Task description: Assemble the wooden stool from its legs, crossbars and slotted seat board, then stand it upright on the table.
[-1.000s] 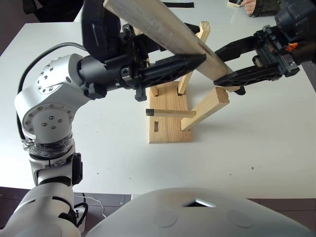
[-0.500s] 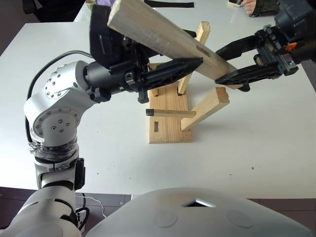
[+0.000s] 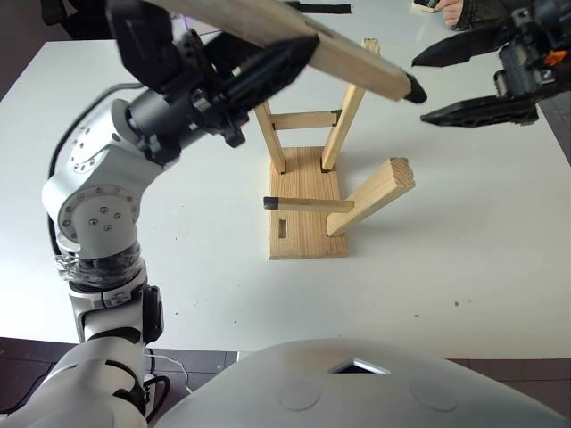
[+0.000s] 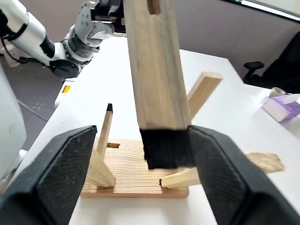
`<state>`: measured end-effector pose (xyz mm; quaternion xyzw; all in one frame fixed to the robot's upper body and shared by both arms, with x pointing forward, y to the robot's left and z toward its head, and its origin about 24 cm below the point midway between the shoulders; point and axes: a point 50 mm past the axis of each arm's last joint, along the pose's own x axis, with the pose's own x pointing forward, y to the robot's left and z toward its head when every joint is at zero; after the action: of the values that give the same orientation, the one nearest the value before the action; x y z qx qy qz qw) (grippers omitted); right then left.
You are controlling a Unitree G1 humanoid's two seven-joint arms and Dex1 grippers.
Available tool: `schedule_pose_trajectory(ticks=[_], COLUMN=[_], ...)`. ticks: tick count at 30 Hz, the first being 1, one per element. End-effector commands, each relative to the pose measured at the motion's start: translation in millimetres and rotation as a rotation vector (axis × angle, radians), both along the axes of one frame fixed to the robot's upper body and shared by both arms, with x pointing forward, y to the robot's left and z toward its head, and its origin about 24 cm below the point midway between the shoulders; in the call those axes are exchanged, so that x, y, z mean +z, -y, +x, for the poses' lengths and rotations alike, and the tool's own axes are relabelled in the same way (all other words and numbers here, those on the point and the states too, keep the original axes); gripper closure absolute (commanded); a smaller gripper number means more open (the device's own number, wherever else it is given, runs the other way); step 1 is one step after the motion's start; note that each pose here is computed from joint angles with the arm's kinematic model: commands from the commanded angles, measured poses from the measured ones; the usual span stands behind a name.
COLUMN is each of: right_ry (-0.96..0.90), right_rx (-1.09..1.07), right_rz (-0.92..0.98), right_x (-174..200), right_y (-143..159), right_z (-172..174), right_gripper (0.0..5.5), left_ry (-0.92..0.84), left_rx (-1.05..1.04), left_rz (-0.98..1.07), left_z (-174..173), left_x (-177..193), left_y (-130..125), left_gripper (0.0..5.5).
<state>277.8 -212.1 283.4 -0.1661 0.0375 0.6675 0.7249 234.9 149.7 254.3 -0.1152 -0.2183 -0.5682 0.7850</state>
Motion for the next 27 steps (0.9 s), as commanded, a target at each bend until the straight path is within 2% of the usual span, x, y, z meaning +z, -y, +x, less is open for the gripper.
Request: schedule_pose_trajectory(ticks=[1, 6, 9, 13, 18, 22, 27], right_ry=[-0.01, -0.087, -0.111, -0.122, -0.124, -0.126, -0.119], right_rx=[-0.162, -0.348, -0.409, -0.462, -0.505, -0.5, -0.489], right_rz=[0.044, 0.057, 0.061, 0.081, 0.104, 0.097, 0.084], right_x=[-3, -31, -45, -57, -70, -75, -76], right_y=[35, 80, 93, 101, 102, 97, 94], right_z=[0, -13, -25, -45, -56, -56, -51], right_gripper=[1.95, 1.95, 1.95, 1.95, 1.95, 1.95, 1.95], left_ry=[0.061, 0.118, 0.108, 0.027, -0.07, -0.104, -0.118], left_rx=[0.092, 0.173, 0.18, 0.08, 0.125, 0.106, 0.057], left_rz=[0.089, 0.201, 0.286, 0.482, 0.565, 0.602, 0.622], left_z=[-2, -19, -33, -48, -38, -38, -41], left_x=[12, 33, 38, 22, -8, -34, -56], left_y=[-20, -52, -69, -86, -117, -115, -101], left_gripper=[3.45, 3.45, 3.45, 3.45, 3.45, 3.45, 3.45])
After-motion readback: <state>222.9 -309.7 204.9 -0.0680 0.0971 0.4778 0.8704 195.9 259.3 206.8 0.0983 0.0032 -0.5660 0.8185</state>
